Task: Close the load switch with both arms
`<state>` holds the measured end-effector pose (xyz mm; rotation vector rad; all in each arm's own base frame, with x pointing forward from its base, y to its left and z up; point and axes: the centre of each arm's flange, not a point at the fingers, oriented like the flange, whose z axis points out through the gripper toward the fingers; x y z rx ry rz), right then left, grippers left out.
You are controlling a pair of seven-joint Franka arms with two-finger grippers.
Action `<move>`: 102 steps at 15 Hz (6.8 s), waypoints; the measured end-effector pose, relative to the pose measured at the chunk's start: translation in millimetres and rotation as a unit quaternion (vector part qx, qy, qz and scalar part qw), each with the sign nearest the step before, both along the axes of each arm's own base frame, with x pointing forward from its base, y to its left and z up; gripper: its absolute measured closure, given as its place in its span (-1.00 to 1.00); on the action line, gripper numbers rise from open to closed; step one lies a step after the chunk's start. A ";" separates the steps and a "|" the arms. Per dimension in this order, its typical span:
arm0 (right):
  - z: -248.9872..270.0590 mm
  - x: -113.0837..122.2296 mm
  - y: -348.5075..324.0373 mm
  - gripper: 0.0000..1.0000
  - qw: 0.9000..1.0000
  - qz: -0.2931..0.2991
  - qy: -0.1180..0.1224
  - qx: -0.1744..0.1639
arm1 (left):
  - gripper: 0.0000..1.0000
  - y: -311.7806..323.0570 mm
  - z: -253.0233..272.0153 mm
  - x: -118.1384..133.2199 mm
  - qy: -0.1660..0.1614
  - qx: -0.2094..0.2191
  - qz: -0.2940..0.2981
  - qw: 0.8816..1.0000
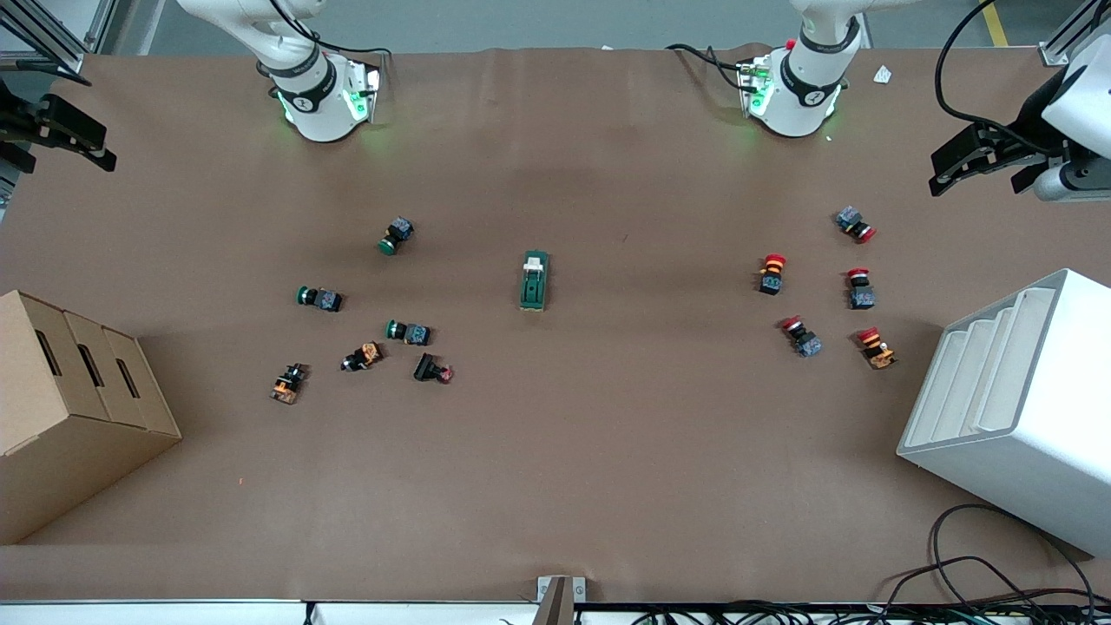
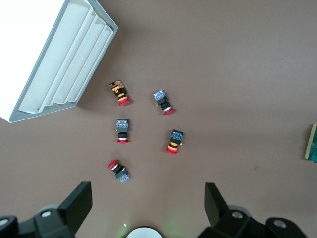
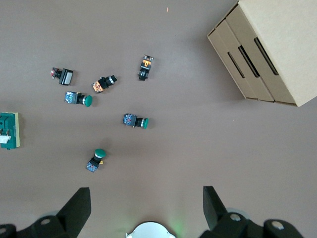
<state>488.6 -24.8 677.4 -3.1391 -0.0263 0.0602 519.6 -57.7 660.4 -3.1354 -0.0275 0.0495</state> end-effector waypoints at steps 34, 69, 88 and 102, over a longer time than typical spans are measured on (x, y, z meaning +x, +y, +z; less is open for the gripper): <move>-73.6 50.9 -7.9 -1.00 0.998 -0.007 0.060 0.006 | -1.00 -537.9 -425.6 -236.0 -0.238 0.094 0.113 0.960; -410.3 -11.3 440.9 -1.00 0.874 -0.483 0.038 0.040 | -0.98 -499.5 -575.5 -308.9 -0.496 -0.031 -0.044 0.867; -462.2 -60.7 474.0 -1.00 0.914 -0.395 0.017 0.088 | -0.99 -499.9 -576.4 -309.6 -0.498 -0.030 -0.045 0.865; -474.4 -73.1 487.8 -1.00 0.916 -0.388 0.015 0.103 | -0.99 -499.9 -576.4 -309.6 -0.498 -0.030 -0.045 0.865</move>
